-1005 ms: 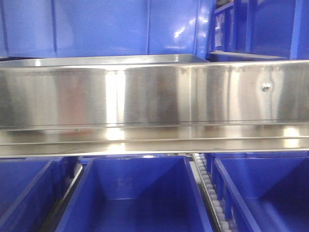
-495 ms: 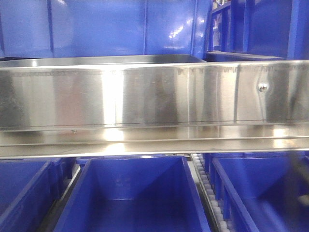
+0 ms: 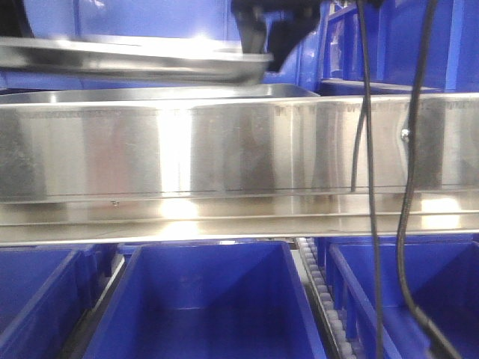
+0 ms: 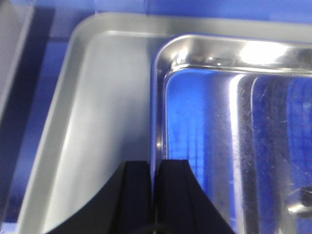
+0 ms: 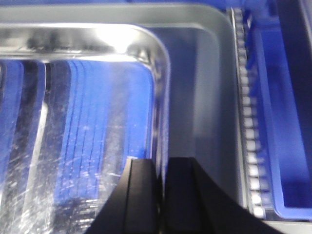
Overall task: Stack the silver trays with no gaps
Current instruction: 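Open both grippers to release the stacked tray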
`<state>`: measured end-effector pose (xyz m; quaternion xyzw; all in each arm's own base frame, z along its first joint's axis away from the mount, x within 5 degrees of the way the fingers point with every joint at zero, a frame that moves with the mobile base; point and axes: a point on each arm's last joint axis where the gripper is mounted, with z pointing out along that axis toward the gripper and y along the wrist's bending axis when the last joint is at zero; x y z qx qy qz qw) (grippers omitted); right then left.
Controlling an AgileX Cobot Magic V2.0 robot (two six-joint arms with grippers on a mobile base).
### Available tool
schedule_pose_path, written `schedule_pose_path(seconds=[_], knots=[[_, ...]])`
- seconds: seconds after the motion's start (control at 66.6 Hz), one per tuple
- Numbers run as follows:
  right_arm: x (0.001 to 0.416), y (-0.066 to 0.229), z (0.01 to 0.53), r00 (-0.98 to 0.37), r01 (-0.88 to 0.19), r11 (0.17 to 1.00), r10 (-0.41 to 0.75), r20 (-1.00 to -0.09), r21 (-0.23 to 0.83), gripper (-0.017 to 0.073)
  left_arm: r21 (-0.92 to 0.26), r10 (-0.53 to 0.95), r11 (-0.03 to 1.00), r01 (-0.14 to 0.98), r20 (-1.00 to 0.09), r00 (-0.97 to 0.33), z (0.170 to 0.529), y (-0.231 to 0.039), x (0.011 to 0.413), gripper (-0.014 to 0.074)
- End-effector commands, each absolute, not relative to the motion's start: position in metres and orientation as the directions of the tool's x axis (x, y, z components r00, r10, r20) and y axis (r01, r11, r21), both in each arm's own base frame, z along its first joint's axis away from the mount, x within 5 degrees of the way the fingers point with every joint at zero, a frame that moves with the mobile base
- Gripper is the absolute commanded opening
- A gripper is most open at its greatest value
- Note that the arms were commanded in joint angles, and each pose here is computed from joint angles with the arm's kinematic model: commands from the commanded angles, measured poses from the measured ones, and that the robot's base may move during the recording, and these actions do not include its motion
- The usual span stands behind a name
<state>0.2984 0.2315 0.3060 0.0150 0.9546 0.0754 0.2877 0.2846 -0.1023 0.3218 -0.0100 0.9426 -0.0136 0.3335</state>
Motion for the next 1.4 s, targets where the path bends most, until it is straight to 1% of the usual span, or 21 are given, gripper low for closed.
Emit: schedule_pose_path(seconds=[0.0,0.285,0.33,0.375,0.435,0.45,0.465,0.585,0.63,0.675,0.795,1.035,1.215,1.245,1.29,1.35,1.365,1.38], knots=[[0.302,0.252,0.321,-0.772,-0.115,0.942,0.114,-0.626,0.314,-0.0015,-0.145,-0.081,0.989,0.017,-0.645,-0.760,0.323,-0.116,0.288,-0.0013],[0.304,0.251,0.320,-0.773,-0.111,0.944,0.116,-0.624,0.312,-0.0015,-0.140,-0.082,0.990,0.009,-0.629,-0.773,0.321,-0.116,0.287,-0.0010],[0.304,0.251,0.320,-0.773,-0.111,0.944,0.115,-0.624,0.312,-0.0013,-0.142,-0.083,0.990,0.009,-0.628,-0.774,0.321,-0.116,0.287,0.0011],[0.304,0.250,0.320,-0.772,-0.115,0.945,0.110,-0.626,0.307,0.0004,-0.142,-0.083,0.990,0.009,-0.628,-0.774,0.321,-0.116,0.287,0.0057],[0.305,0.249,0.320,-0.773,-0.117,0.947,0.101,-0.626,0.298,0.0067,-0.143,-0.090,0.990,0.000,-0.630,-0.772,0.321,-0.116,0.287,0.0127],[0.305,0.248,0.320,-0.774,-0.113,0.948,0.102,-0.624,0.296,0.0088,-0.143,-0.092,0.990,-0.001,-0.630,-0.771,0.321,-0.115,0.287,0.0136],[0.305,0.248,0.319,-0.775,-0.112,0.949,0.102,-0.623,0.295,0.0111,-0.144,-0.096,0.990,-0.006,-0.630,-0.770,0.321,-0.115,0.287,0.0167],[0.305,0.247,0.319,-0.779,-0.106,0.952,0.100,-0.619,0.287,0.0294,-0.138,-0.116,0.990,-0.034,-0.644,-0.756,0.323,-0.113,0.289,0.0325],[0.305,0.246,0.319,-0.778,-0.106,0.955,0.095,-0.621,0.279,0.0339,-0.131,-0.118,0.990,-0.043,-0.645,-0.755,0.323,-0.112,0.289,0.0364],[0.305,0.246,0.319,-0.775,-0.107,0.958,0.086,-0.626,0.265,0.0358,-0.113,-0.114,0.992,-0.054,-0.641,-0.759,0.323,-0.110,0.288,0.0379],[0.307,0.243,0.318,-0.772,-0.103,0.965,0.075,-0.632,0.240,0.0361,-0.062,-0.090,0.996,-0.066,-0.639,-0.764,0.322,-0.105,0.288,0.0379],[0.310,0.237,0.317,-0.774,-0.084,0.972,0.075,-0.629,0.219,0.0361,-0.062,-0.124,0.992,-0.110,-0.639,-0.759,0.322,-0.092,0.293,0.0367],[0.310,0.237,0.317,-0.774,-0.084,0.972,0.075,-0.629,0.219,0.0356,-0.067,-0.127,0.992,-0.110,-0.642,-0.756,0.322,-0.092,0.293,0.0359],[0.310,0.237,0.318,-0.774,-0.084,0.972,0.075,-0.629,0.219,0.0341,-0.067,-0.127,0.992,-0.110,-0.642,-0.756,0.322,-0.092,0.293,0.0344],[0.310,0.237,0.319,-0.773,-0.084,0.972,0.076,-0.630,0.220,0.0301,-0.070,-0.128,0.992,-0.109,-0.646,-0.752,0.324,-0.092,0.292,0.0296],[0.309,0.236,0.326,-0.763,-0.093,0.971,0.074,-0.642,0.222,0.0221,-0.079,-0.132,0.991,-0.107,-0.655,-0.744,0.329,-0.090,0.289,0.0193],[0.309,0.236,0.327,-0.761,-0.099,0.970,0.071,-0.645,0.223,0.0186,-0.084,-0.136,0.991,-0.107,-0.658,-0.741,0.331,-0.090,0.287,0.0163],[0.309,0.236,0.329,-0.760,-0.101,0.969,0.071,-0.646,0.226,0.0174,-0.085,-0.134,0.991,-0.104,-0.662,-0.738,0.333,-0.090,0.286,0.0132]])
